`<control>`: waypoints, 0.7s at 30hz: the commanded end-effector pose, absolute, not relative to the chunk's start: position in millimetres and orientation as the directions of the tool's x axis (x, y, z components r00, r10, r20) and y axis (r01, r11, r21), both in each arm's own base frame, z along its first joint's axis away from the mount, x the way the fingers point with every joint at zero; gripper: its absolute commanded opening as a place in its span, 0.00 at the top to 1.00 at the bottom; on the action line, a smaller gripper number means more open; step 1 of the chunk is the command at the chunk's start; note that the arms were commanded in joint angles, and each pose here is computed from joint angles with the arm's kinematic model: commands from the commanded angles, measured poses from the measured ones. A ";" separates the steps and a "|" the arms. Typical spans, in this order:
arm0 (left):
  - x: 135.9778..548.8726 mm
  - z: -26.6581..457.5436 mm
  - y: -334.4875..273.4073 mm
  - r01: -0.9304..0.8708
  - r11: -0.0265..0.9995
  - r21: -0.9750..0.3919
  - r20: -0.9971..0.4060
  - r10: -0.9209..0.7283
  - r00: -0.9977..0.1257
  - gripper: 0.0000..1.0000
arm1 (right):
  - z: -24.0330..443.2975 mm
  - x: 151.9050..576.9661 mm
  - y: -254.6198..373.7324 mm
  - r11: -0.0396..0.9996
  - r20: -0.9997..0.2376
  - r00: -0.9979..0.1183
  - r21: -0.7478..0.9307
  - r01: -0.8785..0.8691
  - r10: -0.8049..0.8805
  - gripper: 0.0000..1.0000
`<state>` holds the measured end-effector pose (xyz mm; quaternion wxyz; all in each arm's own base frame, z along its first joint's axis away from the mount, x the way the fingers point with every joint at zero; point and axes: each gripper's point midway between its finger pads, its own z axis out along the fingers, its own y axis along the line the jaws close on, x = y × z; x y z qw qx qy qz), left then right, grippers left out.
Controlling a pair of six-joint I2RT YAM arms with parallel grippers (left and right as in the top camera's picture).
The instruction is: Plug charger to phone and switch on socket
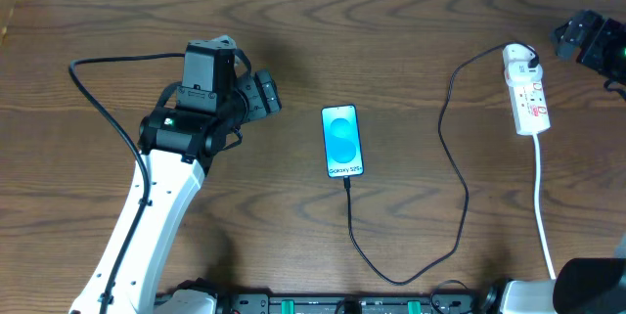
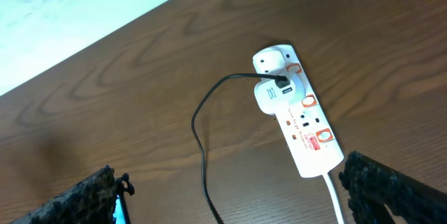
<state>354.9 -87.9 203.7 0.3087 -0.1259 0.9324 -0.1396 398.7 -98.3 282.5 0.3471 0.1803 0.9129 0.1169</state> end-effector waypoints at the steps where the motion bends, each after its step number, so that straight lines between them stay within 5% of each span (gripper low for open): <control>1: 356.7 206.2 -84.7 -0.144 0.936 -0.322 -0.555 -0.310 -0.772 0.10 | 288.1 399.0 -95.4 0.903 -0.596 -0.686 0.352 0.245 0.418 0.01; 21: 333.1 186.3 -68.9 -0.189 0.958 -0.215 -0.487 -0.273 -0.830 0.10 | 288.1 399.0 -95.4 0.903 -0.596 -0.686 0.352 0.245 0.418 0.01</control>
